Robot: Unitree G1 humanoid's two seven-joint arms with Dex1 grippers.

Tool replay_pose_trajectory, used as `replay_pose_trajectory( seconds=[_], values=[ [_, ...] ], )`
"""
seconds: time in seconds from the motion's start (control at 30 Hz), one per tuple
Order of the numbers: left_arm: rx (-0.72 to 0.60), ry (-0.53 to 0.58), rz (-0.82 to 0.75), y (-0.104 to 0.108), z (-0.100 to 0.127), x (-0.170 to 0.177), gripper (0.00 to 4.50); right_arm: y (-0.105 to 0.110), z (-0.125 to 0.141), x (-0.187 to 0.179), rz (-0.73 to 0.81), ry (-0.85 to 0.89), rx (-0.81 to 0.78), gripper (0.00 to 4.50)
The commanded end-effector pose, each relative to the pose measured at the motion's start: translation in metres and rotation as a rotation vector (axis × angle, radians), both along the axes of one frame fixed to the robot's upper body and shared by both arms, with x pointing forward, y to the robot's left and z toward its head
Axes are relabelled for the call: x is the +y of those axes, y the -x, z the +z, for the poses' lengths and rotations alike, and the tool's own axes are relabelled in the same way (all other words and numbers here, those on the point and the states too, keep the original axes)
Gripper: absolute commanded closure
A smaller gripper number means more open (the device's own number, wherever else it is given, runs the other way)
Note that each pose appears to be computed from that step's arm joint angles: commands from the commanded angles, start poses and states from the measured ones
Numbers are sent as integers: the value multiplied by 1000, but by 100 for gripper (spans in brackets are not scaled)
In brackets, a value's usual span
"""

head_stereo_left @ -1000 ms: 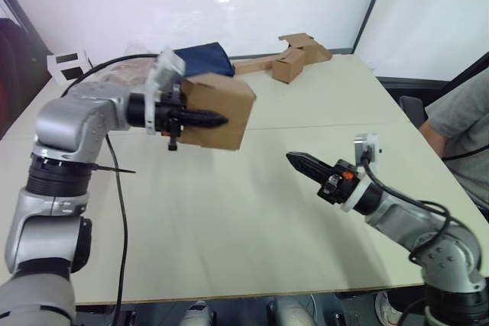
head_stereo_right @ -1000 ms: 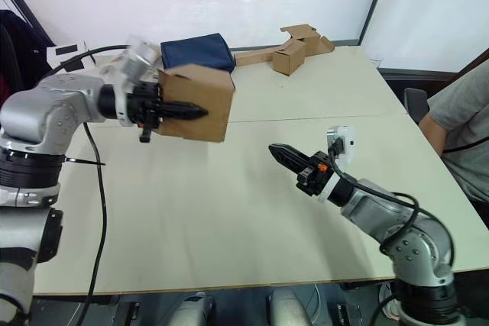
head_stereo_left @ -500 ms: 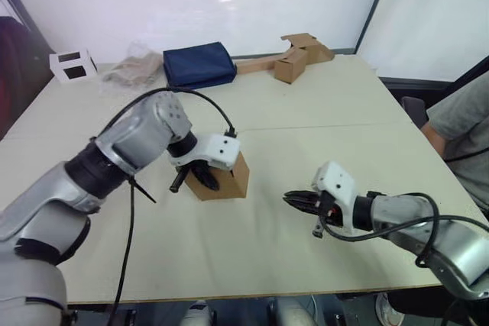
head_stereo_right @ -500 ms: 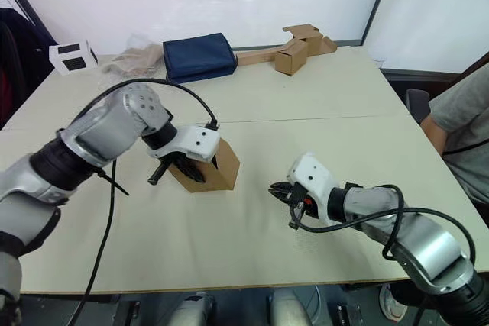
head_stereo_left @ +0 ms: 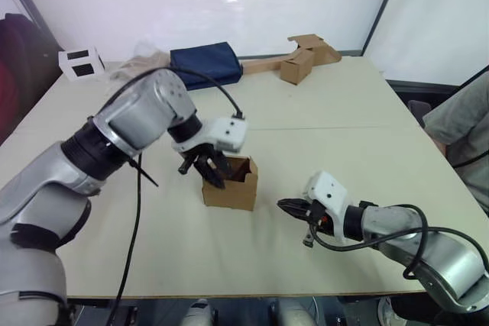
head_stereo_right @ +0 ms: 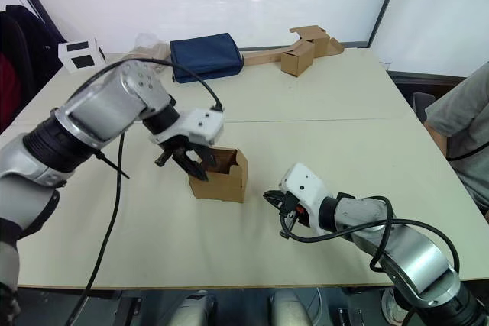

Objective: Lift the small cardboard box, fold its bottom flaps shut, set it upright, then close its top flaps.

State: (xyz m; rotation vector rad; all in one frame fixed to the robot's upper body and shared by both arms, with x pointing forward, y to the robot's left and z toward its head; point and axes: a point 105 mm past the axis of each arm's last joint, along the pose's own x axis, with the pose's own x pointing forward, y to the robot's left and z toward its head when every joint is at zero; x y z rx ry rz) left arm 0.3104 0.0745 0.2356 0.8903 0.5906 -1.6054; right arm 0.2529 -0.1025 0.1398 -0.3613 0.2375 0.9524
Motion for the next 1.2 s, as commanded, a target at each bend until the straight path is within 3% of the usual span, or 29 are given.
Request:
replay_pose_trajectory(
  seconds=[0.03, 0.13, 0.23, 0.3, 0.33, 0.43, 0.57, 0.7, 0.87, 1.0, 1.2],
  values=[
    [22, 266, 161, -10, 42, 9, 278, -5, 19, -1, -5, -98, -49, 450],
    [30, 428, 311, -23, 45, 18, 278, -16, 21, -4, -36, -163, -41, 450],
    [-20, 551, 429, -33, 39, 29, 342, -27, 17, -5, -66, -201, -37, 450],
    [-48, 647, 516, -37, 36, 39, 433, -33, 10, -9, -84, -187, -29, 450],
    [-93, 713, 580, -42, 36, 47, 447, -35, 4, -12, -97, -183, -20, 450],
    [-142, 715, 840, -54, 6, 76, 447, -39, -8, -16, -105, -194, 20, 450],
    [-203, 769, 906, -43, -25, 84, 447, -43, -16, -16, -93, -168, 29, 450],
    [-29, 742, 1114, -33, -84, 97, 447, -55, -24, -17, -135, -118, 0, 450],
    [2, 746, 1125, -15, -117, 87, 447, -57, -29, -6, -129, -103, -30, 450],
    [1, 786, 1042, -8, -114, 76, 447, -52, -33, 7, -98, -115, -19, 450],
    [61, 720, 928, 13, -127, 65, 447, -43, -36, 21, -53, -115, -5, 450]
  ],
)
